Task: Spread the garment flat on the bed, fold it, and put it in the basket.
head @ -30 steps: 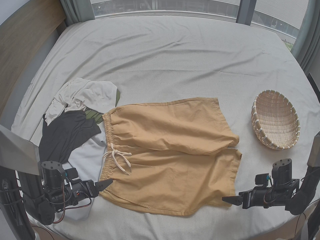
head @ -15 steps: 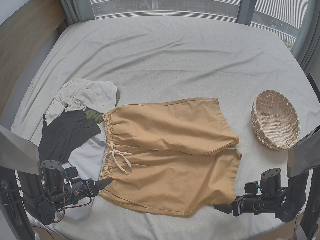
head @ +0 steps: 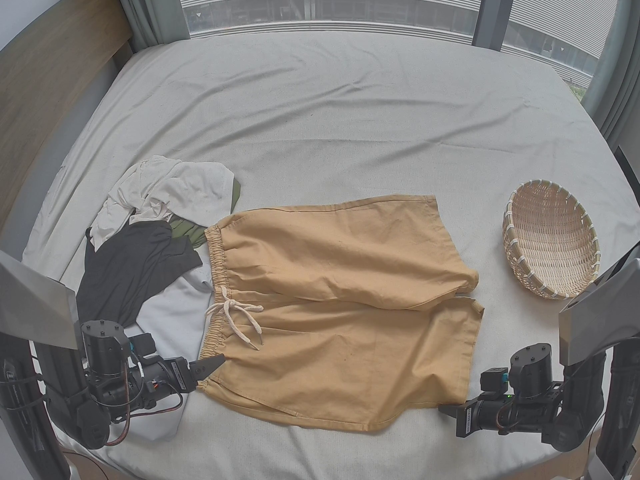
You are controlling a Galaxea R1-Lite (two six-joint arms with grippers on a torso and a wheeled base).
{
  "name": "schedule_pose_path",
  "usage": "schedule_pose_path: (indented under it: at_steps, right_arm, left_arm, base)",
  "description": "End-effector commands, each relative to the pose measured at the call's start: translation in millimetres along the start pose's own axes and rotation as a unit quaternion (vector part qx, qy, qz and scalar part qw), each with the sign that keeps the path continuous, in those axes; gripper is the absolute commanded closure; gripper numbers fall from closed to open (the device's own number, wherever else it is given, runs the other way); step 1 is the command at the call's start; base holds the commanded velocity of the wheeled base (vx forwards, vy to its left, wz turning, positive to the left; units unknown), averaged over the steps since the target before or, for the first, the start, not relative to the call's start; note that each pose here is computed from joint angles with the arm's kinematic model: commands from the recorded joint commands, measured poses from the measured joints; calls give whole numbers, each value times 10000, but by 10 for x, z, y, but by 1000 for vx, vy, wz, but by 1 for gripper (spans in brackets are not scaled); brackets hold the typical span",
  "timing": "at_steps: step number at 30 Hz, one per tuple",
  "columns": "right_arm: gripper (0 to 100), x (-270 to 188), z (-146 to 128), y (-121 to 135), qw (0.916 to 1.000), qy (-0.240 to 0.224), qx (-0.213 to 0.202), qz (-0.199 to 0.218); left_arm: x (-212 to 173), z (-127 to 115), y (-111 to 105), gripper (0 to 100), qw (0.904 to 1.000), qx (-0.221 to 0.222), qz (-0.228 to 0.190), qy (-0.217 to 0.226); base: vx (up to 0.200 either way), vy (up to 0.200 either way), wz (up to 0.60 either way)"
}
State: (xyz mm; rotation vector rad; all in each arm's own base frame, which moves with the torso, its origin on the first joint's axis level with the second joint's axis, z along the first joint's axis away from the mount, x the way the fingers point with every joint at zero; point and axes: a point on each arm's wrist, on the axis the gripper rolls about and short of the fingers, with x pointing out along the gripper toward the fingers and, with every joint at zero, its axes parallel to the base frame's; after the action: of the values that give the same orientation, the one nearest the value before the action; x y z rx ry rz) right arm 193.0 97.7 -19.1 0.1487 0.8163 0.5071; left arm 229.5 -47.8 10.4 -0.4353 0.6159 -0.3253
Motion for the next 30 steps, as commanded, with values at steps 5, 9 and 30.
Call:
schedule_pose_path:
  at_steps: [5, 9, 30]
  right_arm:
    - [100, -49, -29, 8, 9999, 89, 13, -70]
    - [100, -50, -39, 4, 9998, 131, 122, -115]
    - [100, -96, -5, 29, 9978, 61, 650, -80]
  left_arm:
    - [0, -1, 0, 0, 10000, -4, -1, 0]
    - [-2, -3, 1, 0, 10000, -7, 2, 7]
    - [-132, -145, 112, 0, 9982, -358, 85, 463]
  base:
    - [0, 0, 0]
    - [0, 0, 0]
    - [0, 0, 0]
